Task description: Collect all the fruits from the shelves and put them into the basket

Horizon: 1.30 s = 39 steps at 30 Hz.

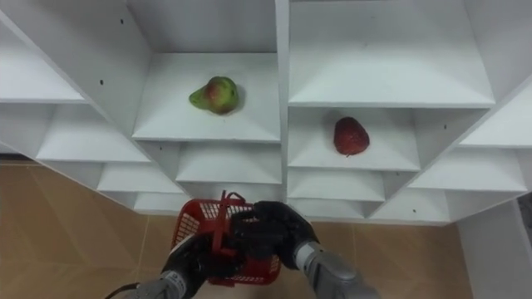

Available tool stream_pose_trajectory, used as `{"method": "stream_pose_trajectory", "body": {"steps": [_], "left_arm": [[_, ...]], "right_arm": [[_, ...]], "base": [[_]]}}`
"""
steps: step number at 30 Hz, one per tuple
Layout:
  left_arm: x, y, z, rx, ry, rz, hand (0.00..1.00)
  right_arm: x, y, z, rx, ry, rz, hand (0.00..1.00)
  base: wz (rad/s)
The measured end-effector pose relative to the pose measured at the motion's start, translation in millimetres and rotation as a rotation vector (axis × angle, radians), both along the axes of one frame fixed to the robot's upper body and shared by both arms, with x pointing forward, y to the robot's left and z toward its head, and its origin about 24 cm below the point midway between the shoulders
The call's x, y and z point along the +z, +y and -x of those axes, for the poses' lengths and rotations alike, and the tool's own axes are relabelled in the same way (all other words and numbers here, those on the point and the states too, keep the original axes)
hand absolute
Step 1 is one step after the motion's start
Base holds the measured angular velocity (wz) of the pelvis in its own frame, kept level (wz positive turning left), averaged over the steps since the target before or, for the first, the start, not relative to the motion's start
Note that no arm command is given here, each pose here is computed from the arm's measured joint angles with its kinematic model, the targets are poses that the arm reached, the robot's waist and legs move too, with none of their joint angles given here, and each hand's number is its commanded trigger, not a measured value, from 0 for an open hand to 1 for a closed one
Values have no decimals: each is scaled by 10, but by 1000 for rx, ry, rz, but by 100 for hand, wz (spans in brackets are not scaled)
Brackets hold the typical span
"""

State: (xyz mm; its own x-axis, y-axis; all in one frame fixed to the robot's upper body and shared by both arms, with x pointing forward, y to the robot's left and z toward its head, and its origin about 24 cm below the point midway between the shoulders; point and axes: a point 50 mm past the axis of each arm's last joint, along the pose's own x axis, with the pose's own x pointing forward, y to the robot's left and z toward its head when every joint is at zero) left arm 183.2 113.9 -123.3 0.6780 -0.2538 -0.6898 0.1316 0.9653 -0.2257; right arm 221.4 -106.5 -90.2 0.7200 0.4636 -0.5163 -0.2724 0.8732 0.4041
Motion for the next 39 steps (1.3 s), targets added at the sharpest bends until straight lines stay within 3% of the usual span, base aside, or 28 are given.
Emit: {"method": "stream_pose_trajectory", "body": {"steps": [2, 3, 4, 39], "left_arm": [[0, -1, -1, 0, 0, 0, 100], [1, -16, 0, -1, 0, 4, 100], [3, -28, -1, -2, 0, 7, 100], [-17, -54, 17, -25, 11, 5, 98]], "right_arm": [[6, 1, -9, 1, -3, 0, 100], [6, 1, -9, 1, -3, 0, 73], [6, 2, -9, 1, -3, 0, 1], [18, 48, -69, 24, -14, 25, 0]], "base": [[0], [0], [0], [0]]}}
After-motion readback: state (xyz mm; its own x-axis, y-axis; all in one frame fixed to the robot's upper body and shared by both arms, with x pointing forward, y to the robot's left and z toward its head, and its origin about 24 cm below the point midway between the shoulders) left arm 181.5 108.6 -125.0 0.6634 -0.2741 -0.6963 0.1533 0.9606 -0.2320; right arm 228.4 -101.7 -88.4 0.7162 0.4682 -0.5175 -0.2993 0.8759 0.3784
